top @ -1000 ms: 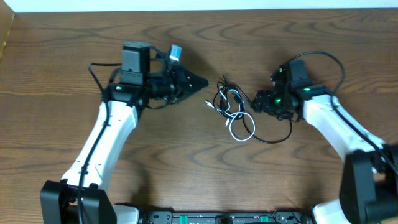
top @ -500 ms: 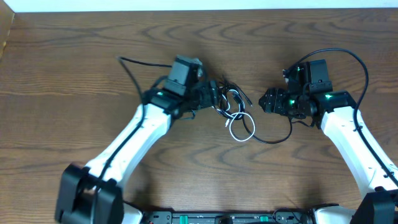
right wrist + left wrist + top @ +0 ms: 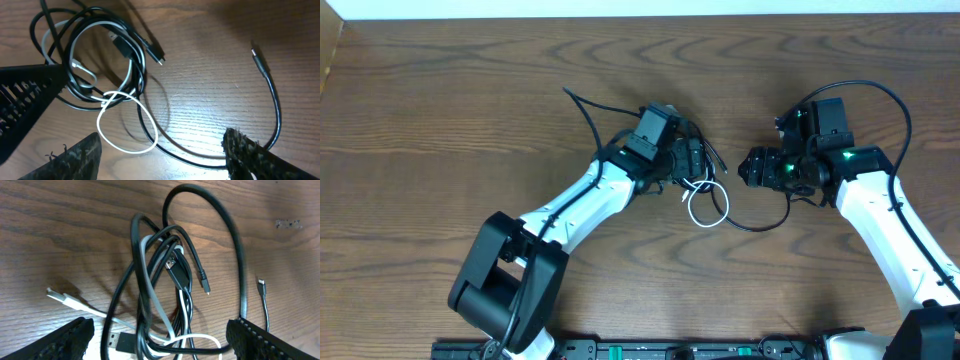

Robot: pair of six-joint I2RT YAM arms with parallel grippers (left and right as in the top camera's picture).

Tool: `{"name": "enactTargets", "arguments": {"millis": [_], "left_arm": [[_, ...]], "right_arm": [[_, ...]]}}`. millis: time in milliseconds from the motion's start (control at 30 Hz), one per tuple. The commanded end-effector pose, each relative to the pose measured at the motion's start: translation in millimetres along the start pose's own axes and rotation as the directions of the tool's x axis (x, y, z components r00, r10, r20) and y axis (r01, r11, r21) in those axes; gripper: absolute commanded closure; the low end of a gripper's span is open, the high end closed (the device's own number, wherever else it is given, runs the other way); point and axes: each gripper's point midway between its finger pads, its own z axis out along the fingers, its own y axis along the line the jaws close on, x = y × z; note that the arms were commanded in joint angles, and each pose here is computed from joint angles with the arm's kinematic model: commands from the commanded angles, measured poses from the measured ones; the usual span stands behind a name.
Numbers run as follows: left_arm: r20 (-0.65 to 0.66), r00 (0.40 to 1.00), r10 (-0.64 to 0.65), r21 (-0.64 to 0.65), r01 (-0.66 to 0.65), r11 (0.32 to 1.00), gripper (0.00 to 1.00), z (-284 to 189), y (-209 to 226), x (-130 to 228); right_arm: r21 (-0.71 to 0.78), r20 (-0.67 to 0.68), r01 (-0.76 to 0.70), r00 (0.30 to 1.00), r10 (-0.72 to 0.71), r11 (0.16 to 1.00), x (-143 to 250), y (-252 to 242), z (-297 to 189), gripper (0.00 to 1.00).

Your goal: Untangle cables

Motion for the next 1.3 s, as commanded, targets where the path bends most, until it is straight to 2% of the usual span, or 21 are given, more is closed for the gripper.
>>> {"name": "enactTargets", "arguments": {"millis": [0, 167, 233, 367, 400, 467, 500, 533, 700, 800, 900, 967, 1100, 1267], "left_arm": [[0.034, 0.999, 0.002, -0.056, 0.000, 0.998, 0.09, 4.0, 6.0, -1.8], [0.058, 0.998, 0.005, -0.120, 0.002, 0.993, 0.10, 9.1, 18.9, -4.0], [0.054, 0.999, 0.004, -0.147, 0.004, 0.989, 0.14, 15.1, 26.1, -1.9], [0.016, 1.000, -0.002, -0.177, 0.005, 0.984, 0.29, 32.1, 38.1, 8.9], [0.007, 1.000, -0.004, -0.183, 0.005, 0.983, 0.34, 36.0, 40.8, 11.4], [-0.007, 1.000, -0.007, -0.194, 0.005, 0.981, 0.62, 39.6, 44.8, 15.6], [-0.011, 1.000, -0.008, -0.198, 0.005, 0.980, 0.81, 39.2, 45.6, 16.5], [-0.005, 1.000, -0.007, -0.193, 0.005, 0.981, 0.92, 37.1, 43.7, 14.7], [0.030, 0.999, 0.042, -0.155, -0.037, 0.987, 0.93, 19.8, 29.9, 1.9], [0.039, 0.996, 0.084, -0.090, -0.080, 0.993, 0.93, -1.5, 10.9, -3.9], [0.025, 0.990, 0.137, 0.049, -0.138, 0.989, 0.93, -28.2, -20.6, -1.9], [0.010, 0.982, 0.191, 0.186, -0.189, 0.964, 0.93, -48.3, -46.6, 2.9], [-0.026, 0.978, 0.207, 0.340, -0.186, 0.922, 0.93, -70.4, -66.6, 8.0], [-0.081, 0.979, 0.187, 0.473, -0.127, 0.872, 0.92, -86.1, -68.8, 5.0]], "right_arm": [[0.017, 0.014, 0.008, 1.000, -0.008, 1.000, -2.4, -4.2, -3.2, 0.26], [0.017, 0.014, 0.008, 1.000, -0.008, 1.000, -2.4, -4.2, -3.2, 0.26], [0.017, 0.014, 0.008, 1.000, -0.008, 1.000, -2.4, -4.2, -3.2, 0.26], [0.018, 0.010, 0.007, 1.000, -0.007, 1.000, -1.5, -4.5, -3.2, 0.26], [0.018, 0.010, 0.007, 1.000, -0.007, 1.000, -1.4, -4.6, -3.2, 0.26], [0.019, 0.008, 0.006, 1.000, -0.006, 1.000, -1.1, -4.7, -3.2, 0.26], [0.019, 0.008, 0.006, 1.000, -0.007, 1.000, -1.1, -4.7, -3.2, 0.26], [0.019, 0.008, 0.006, 1.000, -0.006, 1.000, -0.9, -4.8, -3.2, 0.26], [0.018, 0.009, 0.007, 1.000, -0.007, 1.000, -1.3, -4.5, -3.2, 0.26], [-0.018, 0.007, 0.036, 0.999, -0.035, 0.999, -1.6, 1.9, -3.2, 0.26], [-0.123, 0.008, 0.103, 0.995, -0.102, 0.987, -1.5, 20.8, -4.5, 0.27], [-0.218, 0.026, 0.134, 0.991, -0.132, 0.967, -4.4, 38.4, -7.6, 0.29], [-0.342, 0.066, 0.173, 0.985, -0.160, 0.924, -11.2, 62.5, -14.8, 0.34], [-0.340, 0.066, 0.178, 0.984, -0.166, 0.923, -10.4, 64.1, -13.9, 0.45]]}}
